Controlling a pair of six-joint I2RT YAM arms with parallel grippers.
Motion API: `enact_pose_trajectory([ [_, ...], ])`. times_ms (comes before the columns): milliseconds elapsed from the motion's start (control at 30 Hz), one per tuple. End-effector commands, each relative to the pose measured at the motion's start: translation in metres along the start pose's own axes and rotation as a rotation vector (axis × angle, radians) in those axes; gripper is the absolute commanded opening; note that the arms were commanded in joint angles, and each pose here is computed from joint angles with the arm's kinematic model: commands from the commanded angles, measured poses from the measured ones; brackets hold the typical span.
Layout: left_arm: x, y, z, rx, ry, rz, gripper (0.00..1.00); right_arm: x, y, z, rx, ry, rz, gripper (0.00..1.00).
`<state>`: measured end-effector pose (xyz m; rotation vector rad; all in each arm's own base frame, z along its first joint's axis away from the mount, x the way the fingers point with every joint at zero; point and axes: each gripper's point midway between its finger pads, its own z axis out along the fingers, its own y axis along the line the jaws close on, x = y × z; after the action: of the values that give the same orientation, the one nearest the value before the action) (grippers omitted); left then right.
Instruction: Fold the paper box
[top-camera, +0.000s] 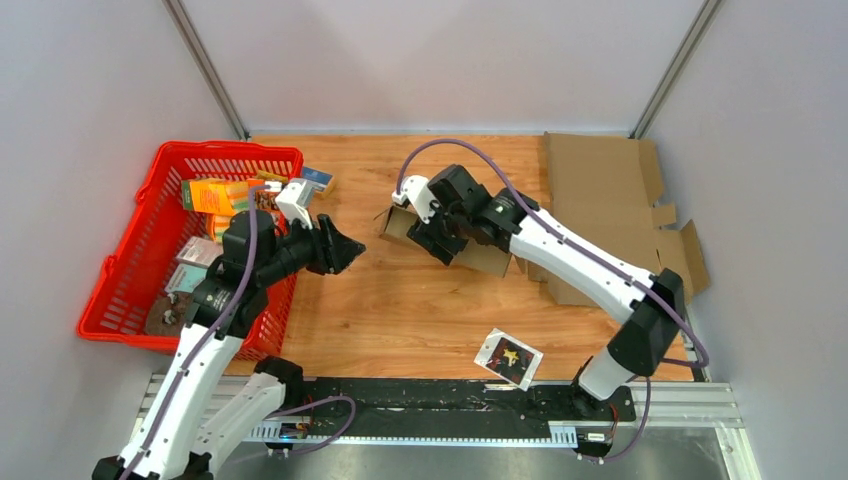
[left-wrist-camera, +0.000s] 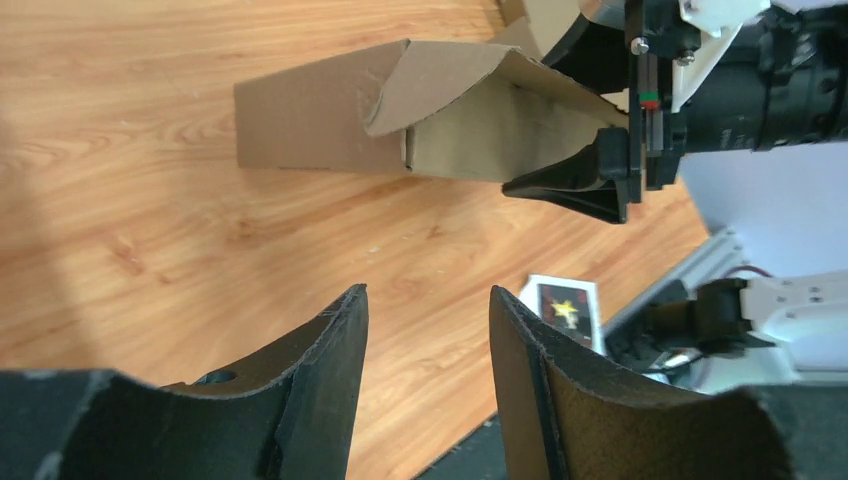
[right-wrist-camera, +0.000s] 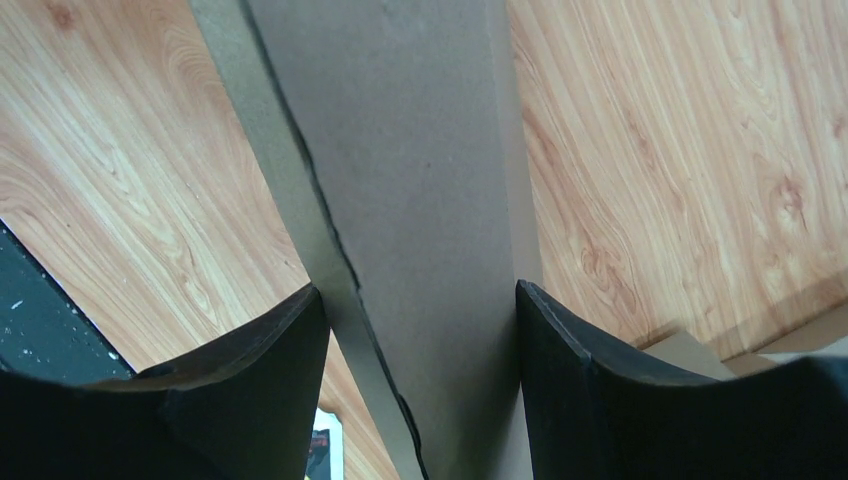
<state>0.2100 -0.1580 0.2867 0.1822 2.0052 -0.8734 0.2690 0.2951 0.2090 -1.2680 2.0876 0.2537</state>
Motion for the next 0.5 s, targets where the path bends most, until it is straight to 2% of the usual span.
enact_pose_trajectory([
  [0,-0.022,0.019,0.010,-0.116,-0.077,0.195,0.56,0.024,0.036,0.007,-0.259,0.167,0.047,0.31],
  [67,-0.033,0.022,0.018,-0.125,-0.112,0.251,0.56,0.023,0.031,0.013,-0.281,0.189,0.053,0.31],
  [233,-0.047,0.020,0.044,-0.094,-0.109,0.332,0.56,0.015,0.021,0.010,-0.344,0.184,0.057,0.34],
  [467,-0.074,0.018,0.067,-0.120,-0.102,0.351,0.58,0.006,0.017,0.018,-0.368,0.191,0.051,0.33],
])
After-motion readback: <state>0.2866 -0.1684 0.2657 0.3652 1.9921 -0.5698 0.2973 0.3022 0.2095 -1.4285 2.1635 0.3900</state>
